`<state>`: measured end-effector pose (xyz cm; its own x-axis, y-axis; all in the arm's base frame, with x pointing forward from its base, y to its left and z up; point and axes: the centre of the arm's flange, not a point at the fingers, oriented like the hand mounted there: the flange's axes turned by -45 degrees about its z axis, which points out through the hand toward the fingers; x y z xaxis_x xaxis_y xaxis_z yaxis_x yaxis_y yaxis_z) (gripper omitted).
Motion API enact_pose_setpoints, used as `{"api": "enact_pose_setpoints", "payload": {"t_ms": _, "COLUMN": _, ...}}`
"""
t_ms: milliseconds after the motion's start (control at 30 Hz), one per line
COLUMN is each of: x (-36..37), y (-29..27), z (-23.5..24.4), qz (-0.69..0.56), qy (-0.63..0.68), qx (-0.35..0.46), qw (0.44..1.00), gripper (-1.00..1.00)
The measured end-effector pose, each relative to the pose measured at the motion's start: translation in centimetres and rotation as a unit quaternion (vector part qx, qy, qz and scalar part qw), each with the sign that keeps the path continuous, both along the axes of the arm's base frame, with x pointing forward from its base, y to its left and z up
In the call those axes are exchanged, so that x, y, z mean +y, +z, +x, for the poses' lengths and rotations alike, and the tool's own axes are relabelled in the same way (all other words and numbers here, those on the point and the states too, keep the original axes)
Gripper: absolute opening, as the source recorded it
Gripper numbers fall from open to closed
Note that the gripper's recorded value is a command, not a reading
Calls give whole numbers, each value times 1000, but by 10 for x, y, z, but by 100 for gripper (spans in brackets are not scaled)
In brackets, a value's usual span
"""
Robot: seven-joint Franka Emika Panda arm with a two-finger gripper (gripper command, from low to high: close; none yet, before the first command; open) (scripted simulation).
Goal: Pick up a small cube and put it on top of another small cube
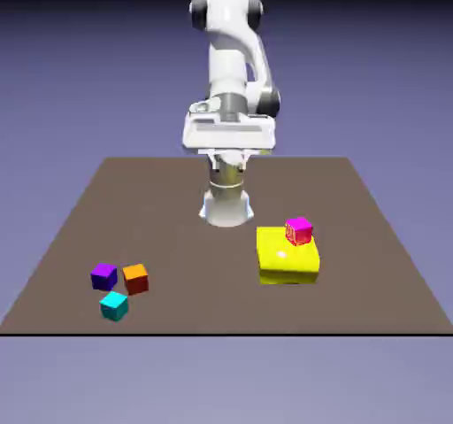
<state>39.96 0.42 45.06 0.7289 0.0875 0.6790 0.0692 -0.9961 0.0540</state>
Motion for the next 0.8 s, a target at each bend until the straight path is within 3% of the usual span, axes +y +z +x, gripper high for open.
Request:
{"api": "enact_pose_setpoints", "payload": {"t_ms": 400, "x": -21, "y": -104, "z": 86, "qz": -138, "qy": 116, "qx": 237, "qw": 955, "gripper": 0}}
{"api": "enact_pose_setpoints", "payload": {"t_ms": 800, "x": -73, "y": -232, "z": 132, "qz": -287, "qy": 212, "qx": 469, "qw": 808, "gripper": 0}}
